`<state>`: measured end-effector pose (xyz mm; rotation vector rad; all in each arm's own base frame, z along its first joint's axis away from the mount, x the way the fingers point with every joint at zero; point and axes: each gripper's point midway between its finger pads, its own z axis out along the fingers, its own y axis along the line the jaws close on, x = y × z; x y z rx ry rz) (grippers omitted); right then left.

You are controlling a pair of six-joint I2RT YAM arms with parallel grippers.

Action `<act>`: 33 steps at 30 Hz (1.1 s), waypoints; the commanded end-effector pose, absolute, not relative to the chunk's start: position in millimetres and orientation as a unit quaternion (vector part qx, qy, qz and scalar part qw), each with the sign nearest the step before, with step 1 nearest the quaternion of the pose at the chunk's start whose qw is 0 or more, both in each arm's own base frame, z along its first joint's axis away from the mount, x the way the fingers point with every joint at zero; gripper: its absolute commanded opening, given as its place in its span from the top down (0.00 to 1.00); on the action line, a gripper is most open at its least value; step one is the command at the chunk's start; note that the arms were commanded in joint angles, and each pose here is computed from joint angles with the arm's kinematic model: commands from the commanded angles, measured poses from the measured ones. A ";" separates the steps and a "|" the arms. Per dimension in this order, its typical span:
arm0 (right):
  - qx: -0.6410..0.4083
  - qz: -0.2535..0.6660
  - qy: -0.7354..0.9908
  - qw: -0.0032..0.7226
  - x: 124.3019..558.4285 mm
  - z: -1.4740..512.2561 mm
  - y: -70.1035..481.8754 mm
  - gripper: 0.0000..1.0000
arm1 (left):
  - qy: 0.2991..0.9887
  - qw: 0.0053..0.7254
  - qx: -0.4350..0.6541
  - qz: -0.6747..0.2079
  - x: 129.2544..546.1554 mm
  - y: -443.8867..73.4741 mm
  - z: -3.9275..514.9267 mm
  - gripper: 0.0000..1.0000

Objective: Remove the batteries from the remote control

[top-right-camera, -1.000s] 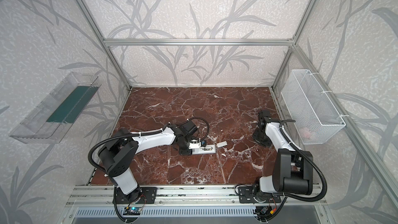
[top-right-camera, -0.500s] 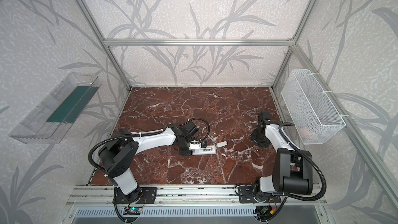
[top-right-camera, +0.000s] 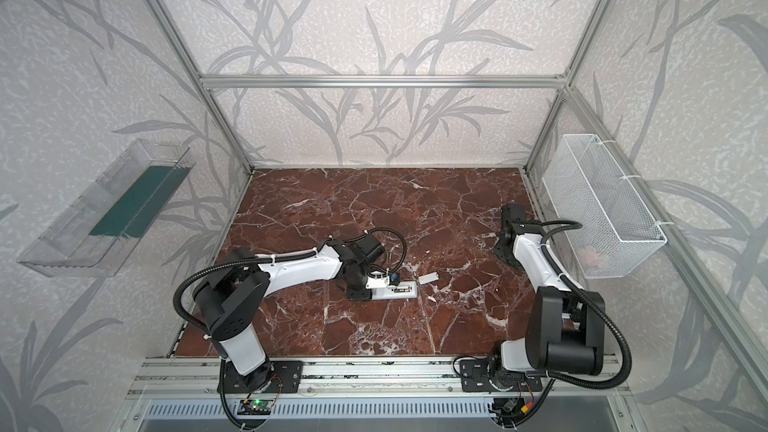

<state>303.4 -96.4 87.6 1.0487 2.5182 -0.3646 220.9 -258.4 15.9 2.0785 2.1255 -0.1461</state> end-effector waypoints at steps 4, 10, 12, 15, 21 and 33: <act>0.406 -0.197 0.869 0.203 314.1 86.2 -135.3 1.00 | 0.697 0.024 0.714 -0.064 190.3 -246.1 -0.9 0.73; 0.433 -0.173 0.869 0.167 310.0 60.1 -149.1 1.00 | 0.698 0.024 0.713 -0.065 190.4 -246.9 -0.8 0.73; 0.440 -0.156 0.871 0.152 309.1 51.3 -149.7 1.00 | 0.698 0.023 0.713 -0.064 190.1 -246.1 -1.8 0.73; 0.444 -0.138 0.875 0.132 308.2 43.6 -147.7 1.00 | 0.697 0.022 0.714 -0.064 189.8 -246.4 -2.5 0.73; 0.445 -0.118 0.881 0.110 305.2 30.8 -140.0 1.00 | 0.698 0.019 0.713 -0.064 189.9 -246.4 -3.5 0.73; 0.448 -0.101 0.882 0.103 295.7 35.3 -131.9 1.00 | 0.696 0.026 0.715 -0.062 190.9 -247.9 -0.2 0.73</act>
